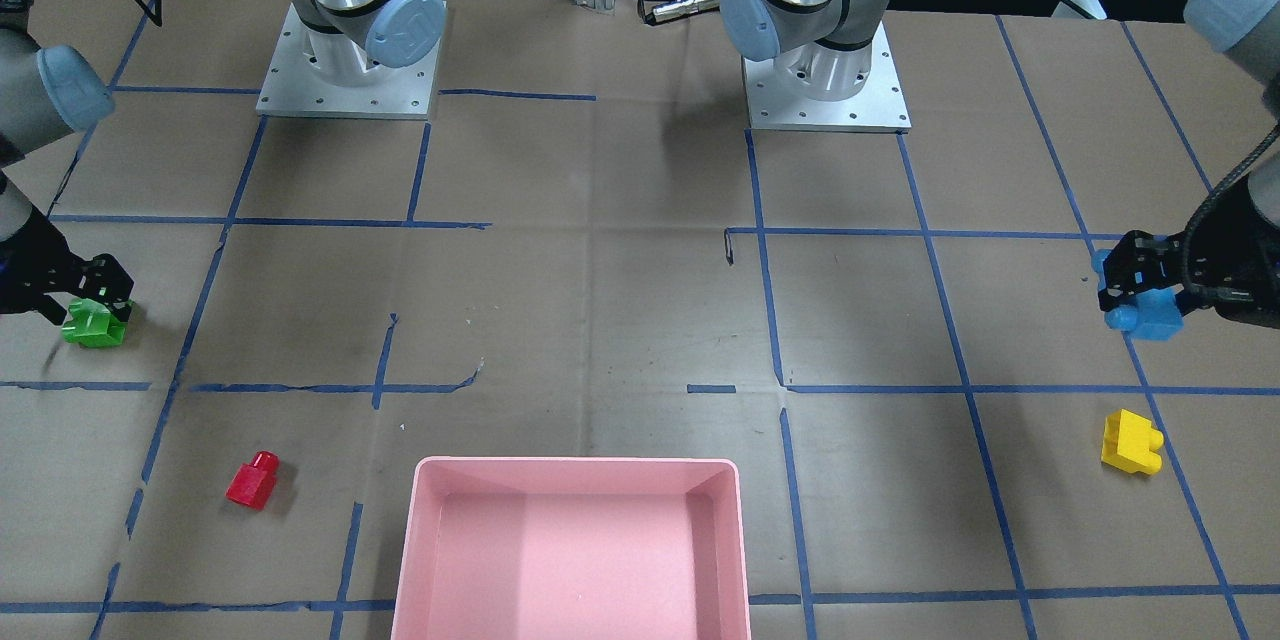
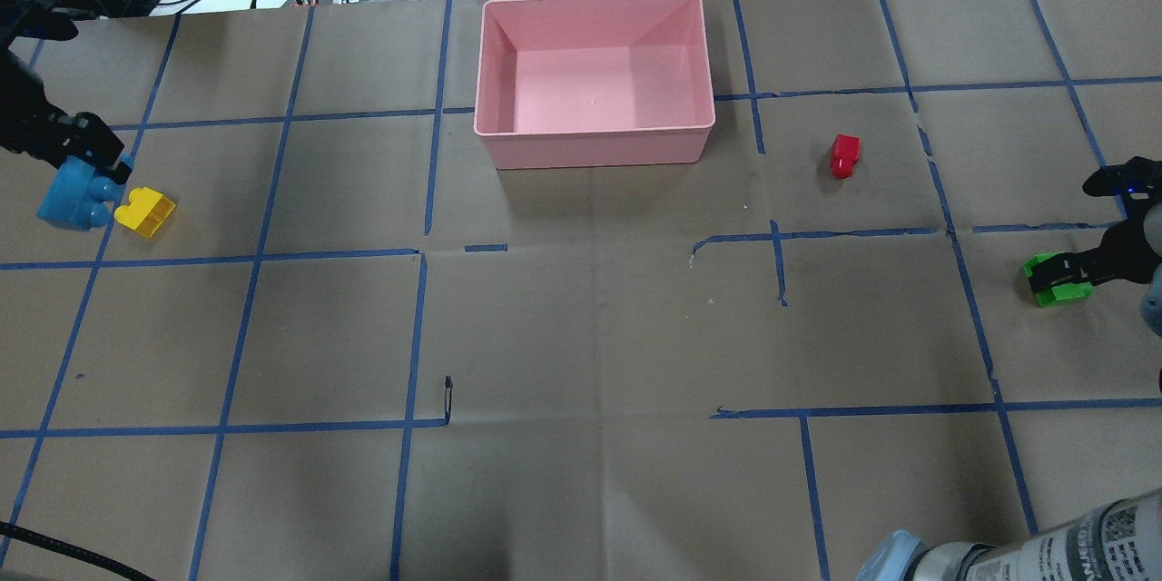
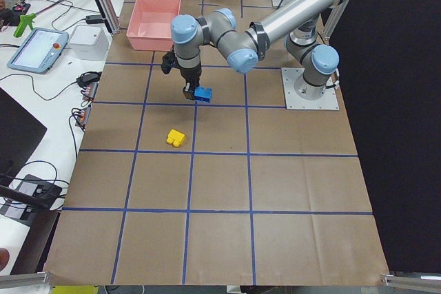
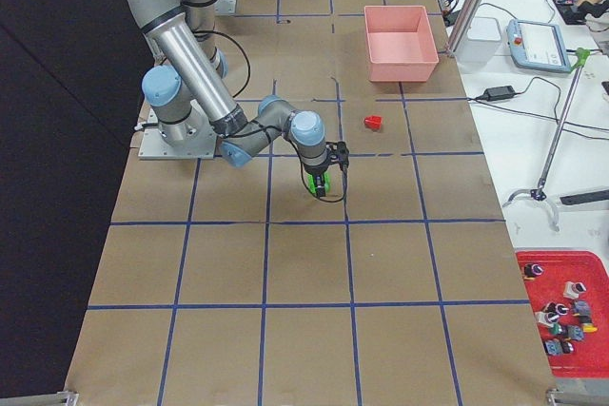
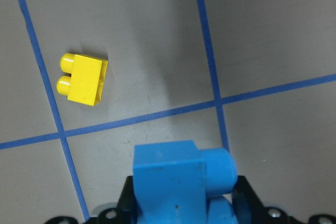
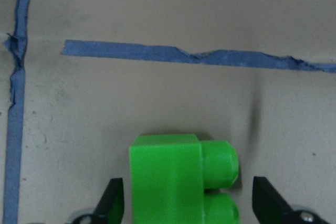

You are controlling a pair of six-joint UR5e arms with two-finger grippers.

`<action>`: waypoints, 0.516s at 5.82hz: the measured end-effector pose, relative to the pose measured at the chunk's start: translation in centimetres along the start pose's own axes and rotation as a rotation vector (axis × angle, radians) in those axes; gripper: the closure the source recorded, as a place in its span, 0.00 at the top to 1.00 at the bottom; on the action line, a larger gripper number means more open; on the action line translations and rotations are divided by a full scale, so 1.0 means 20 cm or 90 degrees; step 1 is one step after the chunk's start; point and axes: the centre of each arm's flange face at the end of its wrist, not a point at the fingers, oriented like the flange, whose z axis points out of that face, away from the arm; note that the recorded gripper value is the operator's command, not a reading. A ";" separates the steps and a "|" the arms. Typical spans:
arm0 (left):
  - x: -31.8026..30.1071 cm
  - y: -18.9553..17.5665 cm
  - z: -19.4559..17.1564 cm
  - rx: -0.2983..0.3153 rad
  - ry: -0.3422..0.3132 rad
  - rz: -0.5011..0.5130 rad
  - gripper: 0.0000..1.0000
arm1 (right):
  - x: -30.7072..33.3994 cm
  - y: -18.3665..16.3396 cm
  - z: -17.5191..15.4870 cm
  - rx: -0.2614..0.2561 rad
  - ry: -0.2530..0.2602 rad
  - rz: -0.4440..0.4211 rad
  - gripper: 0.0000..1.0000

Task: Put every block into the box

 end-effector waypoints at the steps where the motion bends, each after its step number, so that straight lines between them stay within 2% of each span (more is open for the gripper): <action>1: 0.13 -0.15 -0.06 0.012 0.003 -0.023 0.15 | 0.00 0.01 -0.01 -0.018 0.008 0.000 0.08; 2: 0.30 -0.35 -0.10 0.034 0.013 -0.054 0.15 | 0.00 0.02 -0.03 -0.040 0.014 -0.002 0.05; 3: 0.55 -0.57 -0.15 0.057 0.024 -0.093 0.15 | 0.00 0.02 -0.13 -0.048 0.026 -0.005 0.03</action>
